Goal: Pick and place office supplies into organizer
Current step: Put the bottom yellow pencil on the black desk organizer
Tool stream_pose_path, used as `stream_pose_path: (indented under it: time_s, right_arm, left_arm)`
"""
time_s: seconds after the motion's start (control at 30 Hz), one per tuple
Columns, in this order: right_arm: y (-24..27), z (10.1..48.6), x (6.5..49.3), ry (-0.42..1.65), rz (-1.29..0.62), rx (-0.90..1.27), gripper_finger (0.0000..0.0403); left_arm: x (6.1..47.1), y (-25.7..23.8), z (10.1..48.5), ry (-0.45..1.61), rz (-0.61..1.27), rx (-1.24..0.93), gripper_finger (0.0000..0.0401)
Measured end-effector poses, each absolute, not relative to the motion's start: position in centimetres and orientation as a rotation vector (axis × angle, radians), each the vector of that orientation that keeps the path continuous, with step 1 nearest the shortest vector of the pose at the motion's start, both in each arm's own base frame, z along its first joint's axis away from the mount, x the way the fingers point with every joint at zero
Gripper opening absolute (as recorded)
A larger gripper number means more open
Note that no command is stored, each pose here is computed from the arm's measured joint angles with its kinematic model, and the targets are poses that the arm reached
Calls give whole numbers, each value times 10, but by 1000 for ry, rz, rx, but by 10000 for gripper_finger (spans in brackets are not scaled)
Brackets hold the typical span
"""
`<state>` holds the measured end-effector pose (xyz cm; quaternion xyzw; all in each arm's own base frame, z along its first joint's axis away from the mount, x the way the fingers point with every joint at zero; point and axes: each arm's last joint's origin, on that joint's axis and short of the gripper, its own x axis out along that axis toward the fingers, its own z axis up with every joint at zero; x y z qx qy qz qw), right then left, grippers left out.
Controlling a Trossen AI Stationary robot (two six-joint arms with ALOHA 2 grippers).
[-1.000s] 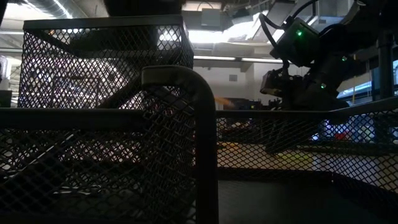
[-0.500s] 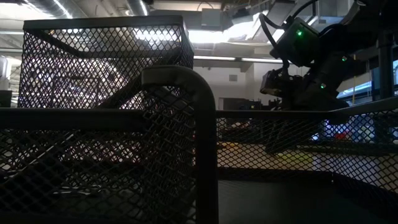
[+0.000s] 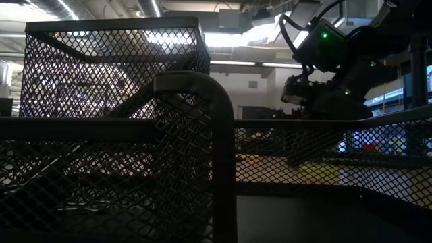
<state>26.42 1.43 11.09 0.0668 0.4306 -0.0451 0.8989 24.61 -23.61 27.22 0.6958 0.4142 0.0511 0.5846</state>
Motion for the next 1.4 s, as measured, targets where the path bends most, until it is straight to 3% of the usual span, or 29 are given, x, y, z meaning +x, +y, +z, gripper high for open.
stream_pose_path:
  time_s: [0.5,0.93,1.4]
  right_arm:
    - [15,114,268,845,-100,167,175]
    - [15,114,268,841,-99,166,175]
    - [11,115,268,823,-198,103,174]
  left_arm:
    - [238,-238,258,1011,69,1678,16]
    - [255,-245,229,1044,48,1890,18]
    - [267,-256,222,1003,-52,1975,17]
